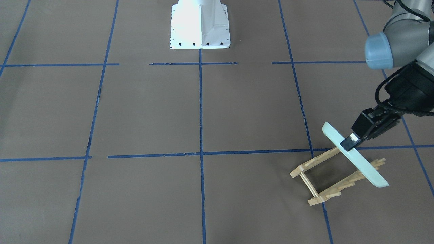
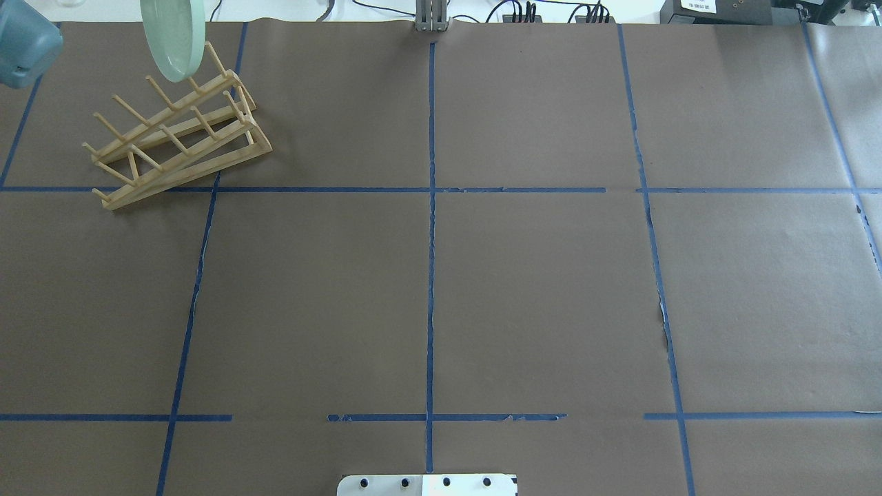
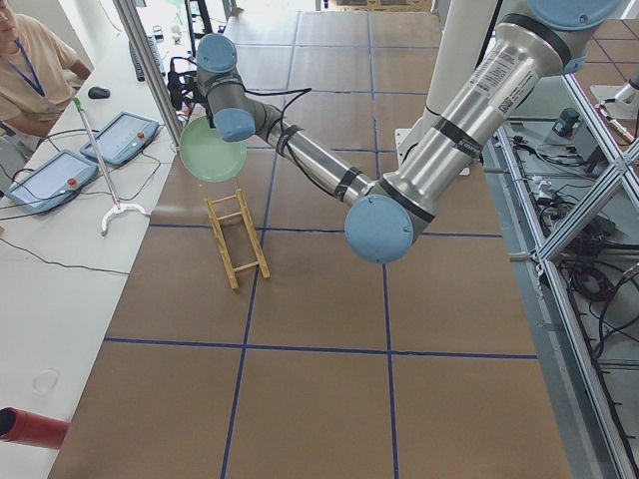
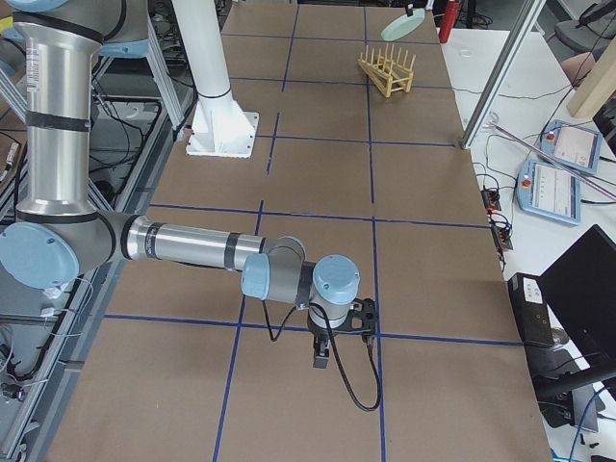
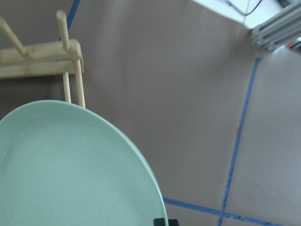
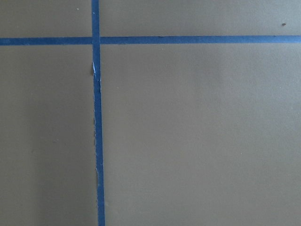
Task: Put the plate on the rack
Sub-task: 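Lift the plate upright with the left gripper toward the rack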
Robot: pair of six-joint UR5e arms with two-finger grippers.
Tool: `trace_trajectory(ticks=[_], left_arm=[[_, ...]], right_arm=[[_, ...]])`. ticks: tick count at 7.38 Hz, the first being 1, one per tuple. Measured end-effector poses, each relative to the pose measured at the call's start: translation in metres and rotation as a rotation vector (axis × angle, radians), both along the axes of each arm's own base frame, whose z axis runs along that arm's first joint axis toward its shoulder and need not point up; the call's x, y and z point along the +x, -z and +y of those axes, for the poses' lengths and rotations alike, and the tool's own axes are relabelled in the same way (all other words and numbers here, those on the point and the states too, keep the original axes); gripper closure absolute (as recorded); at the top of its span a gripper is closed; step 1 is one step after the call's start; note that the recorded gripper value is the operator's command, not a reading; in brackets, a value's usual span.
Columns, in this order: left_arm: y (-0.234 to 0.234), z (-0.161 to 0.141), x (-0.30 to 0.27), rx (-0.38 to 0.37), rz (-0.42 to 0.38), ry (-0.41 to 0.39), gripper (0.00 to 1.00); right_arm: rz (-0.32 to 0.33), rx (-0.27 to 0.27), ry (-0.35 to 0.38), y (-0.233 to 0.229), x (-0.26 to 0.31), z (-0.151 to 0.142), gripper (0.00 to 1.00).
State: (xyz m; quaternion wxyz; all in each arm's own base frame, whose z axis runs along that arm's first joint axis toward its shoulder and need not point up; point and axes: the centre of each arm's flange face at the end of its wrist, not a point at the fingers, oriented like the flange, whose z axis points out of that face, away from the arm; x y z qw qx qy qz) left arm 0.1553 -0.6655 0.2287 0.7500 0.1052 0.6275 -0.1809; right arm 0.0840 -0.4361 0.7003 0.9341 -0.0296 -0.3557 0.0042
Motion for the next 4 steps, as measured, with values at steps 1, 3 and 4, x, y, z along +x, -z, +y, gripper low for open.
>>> trace_trajectory(ticks=[1, 3, 4], left_arm=[[-0.021, -0.008, -0.001, 0.067, 0.035, 0.001, 1.00], [-0.048, -0.011, -0.002, 0.184, 0.077, -0.002, 1.00], [-0.056, -0.010, -0.002, 0.227, 0.091, -0.002, 1.00]], right_arm=[[0.000, 0.000, 0.000, 0.000, 0.000, 0.000, 0.00], [0.000, -0.001, 0.000, 0.000, 0.000, 0.000, 0.00], [0.000, 0.000, 0.000, 0.000, 0.000, 0.000, 0.00]])
